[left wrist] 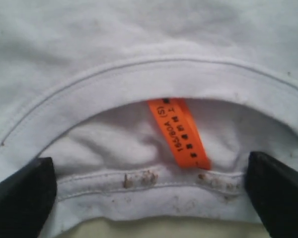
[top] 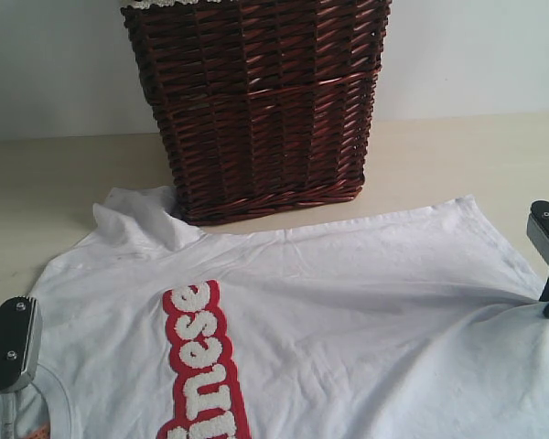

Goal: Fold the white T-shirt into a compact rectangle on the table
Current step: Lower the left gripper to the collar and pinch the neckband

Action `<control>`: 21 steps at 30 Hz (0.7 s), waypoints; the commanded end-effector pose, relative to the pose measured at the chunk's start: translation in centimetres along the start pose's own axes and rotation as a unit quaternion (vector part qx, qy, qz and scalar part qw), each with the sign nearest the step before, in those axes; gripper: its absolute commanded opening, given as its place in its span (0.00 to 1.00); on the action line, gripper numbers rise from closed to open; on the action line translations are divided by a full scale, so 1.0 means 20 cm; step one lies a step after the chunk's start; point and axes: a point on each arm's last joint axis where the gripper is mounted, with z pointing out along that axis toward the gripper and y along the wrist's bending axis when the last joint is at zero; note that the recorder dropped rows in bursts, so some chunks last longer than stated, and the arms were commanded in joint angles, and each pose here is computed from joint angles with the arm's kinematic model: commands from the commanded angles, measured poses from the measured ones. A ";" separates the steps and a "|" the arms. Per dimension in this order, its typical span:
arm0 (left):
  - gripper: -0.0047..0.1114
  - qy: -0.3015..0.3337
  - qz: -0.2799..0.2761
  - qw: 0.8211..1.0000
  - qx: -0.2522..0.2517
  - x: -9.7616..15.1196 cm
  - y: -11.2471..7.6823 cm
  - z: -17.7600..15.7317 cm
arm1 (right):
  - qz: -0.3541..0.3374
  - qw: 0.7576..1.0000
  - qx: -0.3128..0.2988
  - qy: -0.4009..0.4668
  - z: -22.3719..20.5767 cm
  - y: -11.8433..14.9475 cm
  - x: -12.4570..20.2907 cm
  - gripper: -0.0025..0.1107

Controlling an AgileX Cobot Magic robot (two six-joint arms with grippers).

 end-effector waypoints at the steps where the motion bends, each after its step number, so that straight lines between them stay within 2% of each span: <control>1: 0.93 0.019 0.040 0.999 0.024 0.02 -0.03 0.04 | -0.025 0.998 -0.047 0.033 0.18 0.06 0.07 0.02; 7: 0.93 -0.004 -0.011 1.000 0.026 -0.05 0.03 -0.07 | -0.025 0.998 -0.047 0.033 0.18 0.06 0.07 0.02; 13: 0.93 -0.022 -0.046 0.997 0.060 -0.13 0.07 -0.20 | -0.025 0.998 -0.047 0.033 0.18 0.06 0.07 0.02; 21: 0.93 -0.002 -0.054 0.994 0.097 -0.07 -0.03 -0.13 | -0.025 0.998 -0.047 0.033 0.18 0.06 0.07 0.02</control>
